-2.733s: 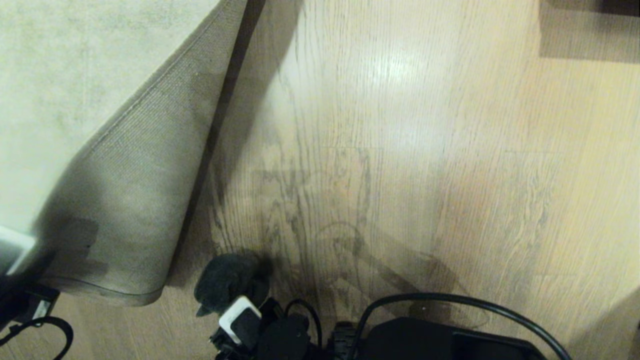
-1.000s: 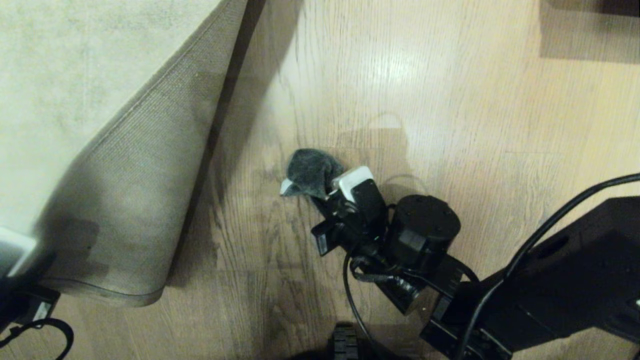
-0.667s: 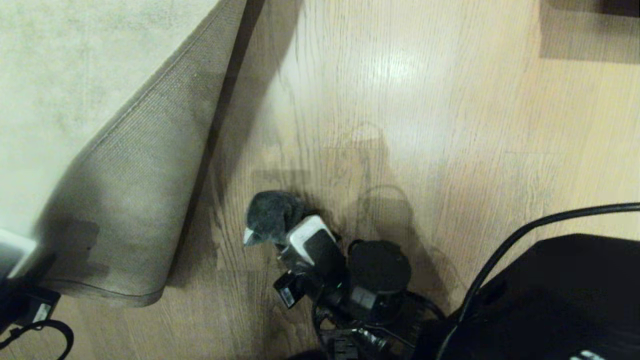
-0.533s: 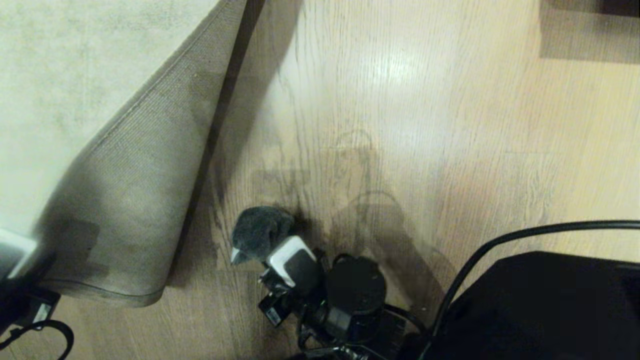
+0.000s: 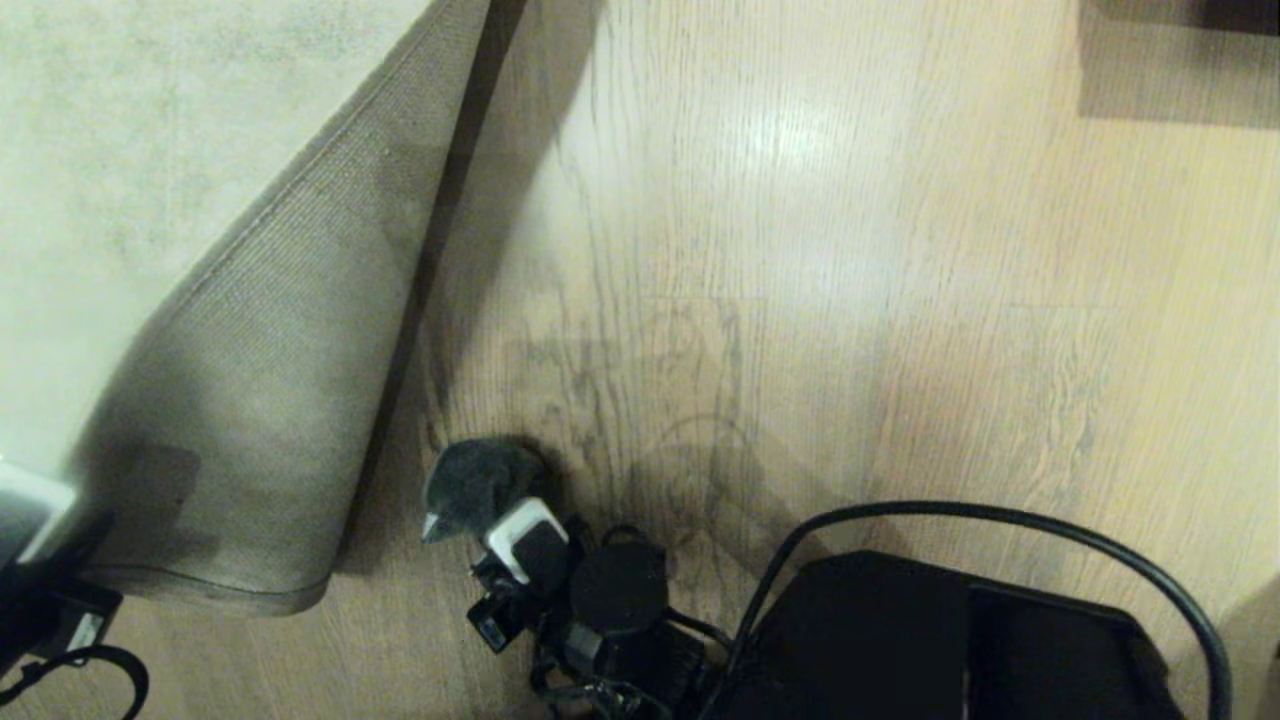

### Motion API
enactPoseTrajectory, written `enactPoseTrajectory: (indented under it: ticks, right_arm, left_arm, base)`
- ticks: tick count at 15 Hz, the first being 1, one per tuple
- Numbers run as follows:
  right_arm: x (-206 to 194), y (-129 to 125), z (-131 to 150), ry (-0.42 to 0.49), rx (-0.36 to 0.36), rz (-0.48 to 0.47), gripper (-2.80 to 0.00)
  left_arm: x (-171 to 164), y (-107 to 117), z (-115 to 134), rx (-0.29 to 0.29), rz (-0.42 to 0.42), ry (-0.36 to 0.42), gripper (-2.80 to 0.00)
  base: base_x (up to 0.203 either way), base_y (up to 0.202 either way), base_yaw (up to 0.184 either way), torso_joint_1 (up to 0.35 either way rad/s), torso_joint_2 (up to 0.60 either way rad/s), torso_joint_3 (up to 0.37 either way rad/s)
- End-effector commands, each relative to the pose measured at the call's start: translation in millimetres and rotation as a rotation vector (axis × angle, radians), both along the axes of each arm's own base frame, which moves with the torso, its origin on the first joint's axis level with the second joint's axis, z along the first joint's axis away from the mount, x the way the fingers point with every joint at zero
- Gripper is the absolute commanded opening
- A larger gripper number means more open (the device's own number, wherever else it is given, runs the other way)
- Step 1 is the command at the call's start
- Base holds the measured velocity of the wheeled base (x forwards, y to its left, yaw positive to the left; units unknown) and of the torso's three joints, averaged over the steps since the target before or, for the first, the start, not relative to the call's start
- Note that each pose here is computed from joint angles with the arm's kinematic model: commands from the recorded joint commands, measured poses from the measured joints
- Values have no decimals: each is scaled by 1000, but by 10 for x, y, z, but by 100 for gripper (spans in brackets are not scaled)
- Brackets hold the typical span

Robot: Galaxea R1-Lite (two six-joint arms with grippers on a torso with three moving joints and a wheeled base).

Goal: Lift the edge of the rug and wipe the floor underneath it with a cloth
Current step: Wipe the floor under the carpet with a rag

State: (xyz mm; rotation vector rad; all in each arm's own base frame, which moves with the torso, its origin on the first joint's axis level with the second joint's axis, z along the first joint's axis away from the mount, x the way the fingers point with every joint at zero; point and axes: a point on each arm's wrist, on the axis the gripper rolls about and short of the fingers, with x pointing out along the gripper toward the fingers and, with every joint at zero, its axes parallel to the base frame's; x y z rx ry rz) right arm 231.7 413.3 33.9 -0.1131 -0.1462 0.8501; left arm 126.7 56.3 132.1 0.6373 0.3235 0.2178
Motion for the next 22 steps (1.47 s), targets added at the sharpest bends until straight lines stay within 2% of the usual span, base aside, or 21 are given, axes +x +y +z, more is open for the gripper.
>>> enactPoseTrajectory:
  ticks: [1, 5, 11, 17, 19, 22]
  right_arm:
    - [449, -74, -35, -27, 49, -90, -280]
    - [992, -367, 433, -104, 153, -215, -280]
    - [1182, -889, 1387, -210, 274, -317, -280]
    - [1038, -1651, 2234, -254, 298, -430, -280]
    - [933, -1936, 2388, -259, 296, -480, -280]
    - [690, -2420, 2472, -254, 277, -569, -280]
  left_arm:
    - [-9, -3, 4, 6, -1, -5, -280]
    - [-7, -3, 2, 5, -2, -3, -280]
    - [-7, -3, 2, 5, -2, -3, -280]
    - [-9, -4, -2, 3, -2, -2, -280]
    - [-5, -2, 11, 3, -1, -9, -280]
    - [-12, -6, 8, 4, -2, -8, -280]
  base:
    - [0, 0, 0, 0, 0, 0]
    - [0, 0, 0, 0, 0, 0]
    - [0, 0, 0, 0, 0, 0]
    - [0, 0, 0, 0, 0, 0]
    - [0, 0, 0, 0, 0, 0]
    - [0, 0, 0, 0, 0, 0]
